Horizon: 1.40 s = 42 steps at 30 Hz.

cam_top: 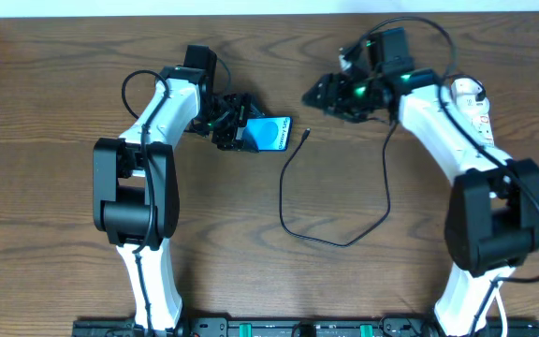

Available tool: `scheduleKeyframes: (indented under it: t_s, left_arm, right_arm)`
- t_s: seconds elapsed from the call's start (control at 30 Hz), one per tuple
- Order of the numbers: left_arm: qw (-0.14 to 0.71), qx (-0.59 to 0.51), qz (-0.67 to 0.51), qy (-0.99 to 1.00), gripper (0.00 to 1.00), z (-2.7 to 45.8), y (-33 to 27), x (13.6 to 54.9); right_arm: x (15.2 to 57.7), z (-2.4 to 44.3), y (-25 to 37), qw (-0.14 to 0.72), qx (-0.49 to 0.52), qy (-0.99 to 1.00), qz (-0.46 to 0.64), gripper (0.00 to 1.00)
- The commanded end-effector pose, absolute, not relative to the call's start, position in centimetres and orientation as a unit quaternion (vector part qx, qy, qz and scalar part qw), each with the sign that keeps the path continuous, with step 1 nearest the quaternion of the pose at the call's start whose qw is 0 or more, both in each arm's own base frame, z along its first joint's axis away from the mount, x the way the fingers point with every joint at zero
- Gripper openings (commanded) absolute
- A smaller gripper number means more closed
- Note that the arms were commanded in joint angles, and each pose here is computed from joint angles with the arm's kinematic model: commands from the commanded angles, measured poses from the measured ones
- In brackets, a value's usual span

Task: Plug charger to phone and switch on socket
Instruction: 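Grasp the phone's side edge with the right gripper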

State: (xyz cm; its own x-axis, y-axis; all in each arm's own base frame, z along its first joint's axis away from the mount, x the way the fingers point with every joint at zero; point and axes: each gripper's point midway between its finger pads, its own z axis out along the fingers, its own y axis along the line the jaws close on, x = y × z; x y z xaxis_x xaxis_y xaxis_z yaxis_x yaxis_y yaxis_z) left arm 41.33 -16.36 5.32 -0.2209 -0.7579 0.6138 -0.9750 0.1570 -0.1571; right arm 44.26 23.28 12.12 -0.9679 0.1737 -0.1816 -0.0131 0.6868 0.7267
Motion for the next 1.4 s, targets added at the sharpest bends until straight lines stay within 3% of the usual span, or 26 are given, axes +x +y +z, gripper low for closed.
scheduleKeyframes:
  t_s: [0.0, 0.73, 1.07, 1.37]
  left_arm:
    - [0.182, 0.583, 0.297, -0.734, 0.56, 8.2, -16.6, 42.4]
    - [0.184, 0.588, 0.297, -0.730, 0.56, 8.2, -16.6, 42.4]
    - [0.188, 0.586, 0.300, -0.729, 0.56, 8.3, -16.8, 42.4]
    - [0.197, 0.582, 0.308, -0.726, 0.56, 8.6, -17.1, 42.3]
  right_arm:
    - [44.1, 12.2, 24.9, 0.110, 0.046, 0.907, 0.403, 0.62]
    - [41.6, 8.3, 29.1, 0.100, 0.004, 0.935, 0.339, 0.44]
    - [40.9, 7.9, 30.8, 0.122, -0.033, 0.939, 0.319, 0.29]
    - [40.8, 7.0, 31.3, 0.119, -0.036, 0.941, 0.315, 0.23]
